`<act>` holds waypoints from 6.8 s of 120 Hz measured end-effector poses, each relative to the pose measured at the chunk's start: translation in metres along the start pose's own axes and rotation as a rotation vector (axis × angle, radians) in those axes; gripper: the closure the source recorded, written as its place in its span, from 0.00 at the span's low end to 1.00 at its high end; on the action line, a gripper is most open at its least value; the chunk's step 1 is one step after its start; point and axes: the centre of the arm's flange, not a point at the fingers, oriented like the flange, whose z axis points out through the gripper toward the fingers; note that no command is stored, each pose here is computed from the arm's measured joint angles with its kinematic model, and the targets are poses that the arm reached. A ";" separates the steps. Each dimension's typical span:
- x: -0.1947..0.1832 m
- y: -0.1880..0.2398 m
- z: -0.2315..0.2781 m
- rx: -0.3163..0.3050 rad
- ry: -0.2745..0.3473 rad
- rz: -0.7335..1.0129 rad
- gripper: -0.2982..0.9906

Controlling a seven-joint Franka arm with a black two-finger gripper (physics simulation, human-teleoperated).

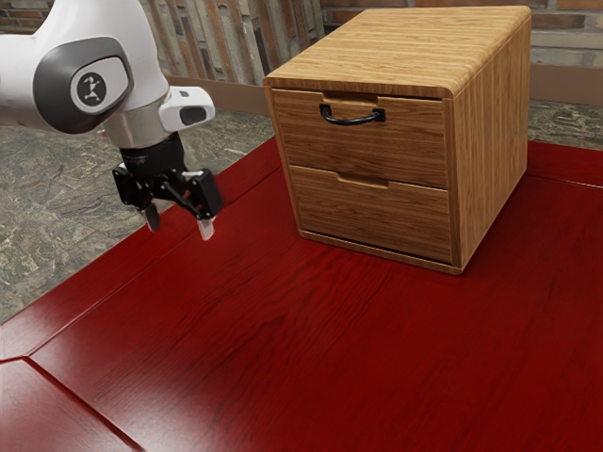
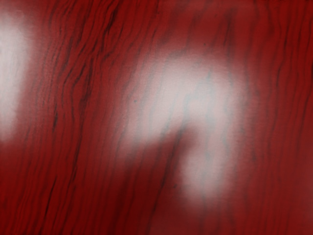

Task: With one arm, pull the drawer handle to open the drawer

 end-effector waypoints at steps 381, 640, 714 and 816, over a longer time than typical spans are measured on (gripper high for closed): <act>0.100 0.117 -0.059 -0.472 0.244 -1.348 0.23; 0.162 0.109 -0.008 -0.496 0.193 -1.391 0.23; 0.134 0.101 -0.011 -0.427 0.155 -1.412 0.74; 0.012 0.074 -0.041 -0.433 0.189 -1.443 0.82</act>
